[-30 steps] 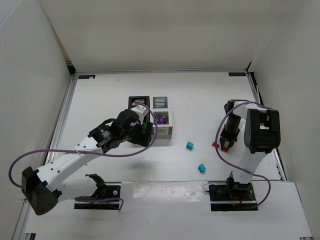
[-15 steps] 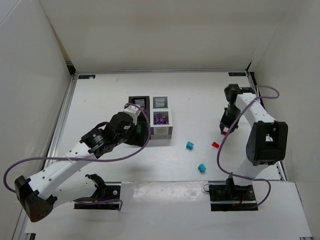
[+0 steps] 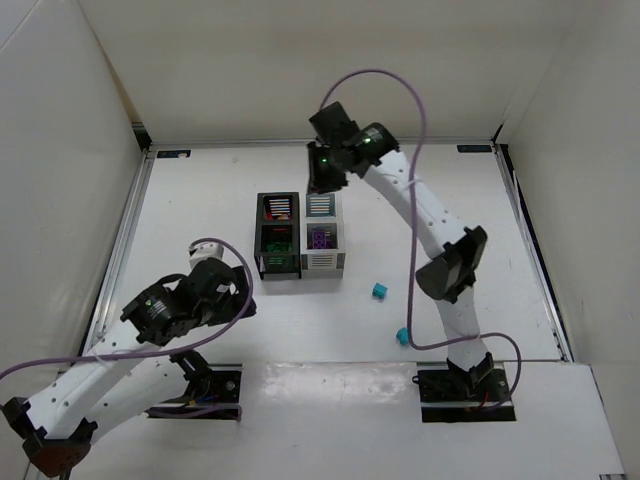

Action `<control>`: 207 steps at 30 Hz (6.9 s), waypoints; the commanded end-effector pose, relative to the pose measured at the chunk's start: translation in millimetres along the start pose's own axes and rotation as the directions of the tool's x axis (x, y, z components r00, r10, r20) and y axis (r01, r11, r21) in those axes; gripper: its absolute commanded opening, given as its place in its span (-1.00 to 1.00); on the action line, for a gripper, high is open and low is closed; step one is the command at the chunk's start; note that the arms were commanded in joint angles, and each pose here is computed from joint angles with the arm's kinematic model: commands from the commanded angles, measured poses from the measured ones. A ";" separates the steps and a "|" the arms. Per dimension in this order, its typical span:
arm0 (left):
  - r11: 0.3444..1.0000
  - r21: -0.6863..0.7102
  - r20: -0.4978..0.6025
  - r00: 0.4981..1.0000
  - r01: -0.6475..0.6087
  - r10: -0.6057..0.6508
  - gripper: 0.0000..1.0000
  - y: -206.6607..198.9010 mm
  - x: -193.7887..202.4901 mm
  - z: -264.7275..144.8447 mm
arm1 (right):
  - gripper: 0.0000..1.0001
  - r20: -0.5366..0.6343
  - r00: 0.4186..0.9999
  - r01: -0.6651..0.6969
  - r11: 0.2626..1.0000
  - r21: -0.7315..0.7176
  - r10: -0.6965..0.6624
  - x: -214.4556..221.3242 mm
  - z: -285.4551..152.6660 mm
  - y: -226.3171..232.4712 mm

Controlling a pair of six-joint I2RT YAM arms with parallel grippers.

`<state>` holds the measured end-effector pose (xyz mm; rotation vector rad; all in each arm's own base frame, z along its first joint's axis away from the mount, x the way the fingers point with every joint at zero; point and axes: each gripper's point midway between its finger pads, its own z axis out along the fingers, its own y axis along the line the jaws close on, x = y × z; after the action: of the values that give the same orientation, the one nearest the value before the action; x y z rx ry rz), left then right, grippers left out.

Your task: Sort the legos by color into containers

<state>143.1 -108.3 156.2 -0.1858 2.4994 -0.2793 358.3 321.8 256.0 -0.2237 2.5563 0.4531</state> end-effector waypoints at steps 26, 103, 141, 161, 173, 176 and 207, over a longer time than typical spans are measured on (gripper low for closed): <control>0.995 -0.027 -0.051 0.994 0.091 -0.093 1.00 34.1 30.7 -21.9 | -0.31 0.096 0.995 0.011 0.951 -0.309 0.020 -5.7 120.7 117.9; 0.992 0.061 -0.222 0.968 -0.108 0.119 1.00 -61.9 -24.2 42.1 | 0.08 -0.545 0.644 -0.298 0.832 0.468 0.537 211.2 25.1 -253.2; 0.992 0.062 -0.301 0.946 -0.106 0.120 1.00 -65.6 -16.3 62.9 | 0.16 -0.524 0.752 -0.146 0.876 0.461 0.401 222.9 14.5 -289.4; 0.991 0.071 -0.333 0.934 -0.116 0.133 1.00 -69.4 -16.1 68.2 | 0.13 -0.609 0.643 -0.163 0.860 0.483 0.464 232.2 14.0 -279.2; 0.989 0.067 -0.370 0.917 -0.132 0.148 1.00 -67.8 -17.1 74.1 | 0.13 -0.519 0.646 -0.387 0.827 0.408 0.559 213.4 30.3 -239.1; 0.988 0.076 -0.376 0.913 -0.137 0.155 1.00 -69.6 -16.9 74.8 | 0.13 -0.450 0.665 -0.426 0.797 0.428 0.596 205.8 36.2 -237.8; 0.956 0.232 -0.259 0.936 -0.178 0.237 1.00 -100.5 -45.5 74.6 | 0.15 -0.339 0.903 -0.143 0.929 0.341 0.263 198.3 26.1 -283.3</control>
<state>214.1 -195.5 118.7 0.1626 2.8344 -0.4134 280.2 50.3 53.3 0.2639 2.9843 0.0533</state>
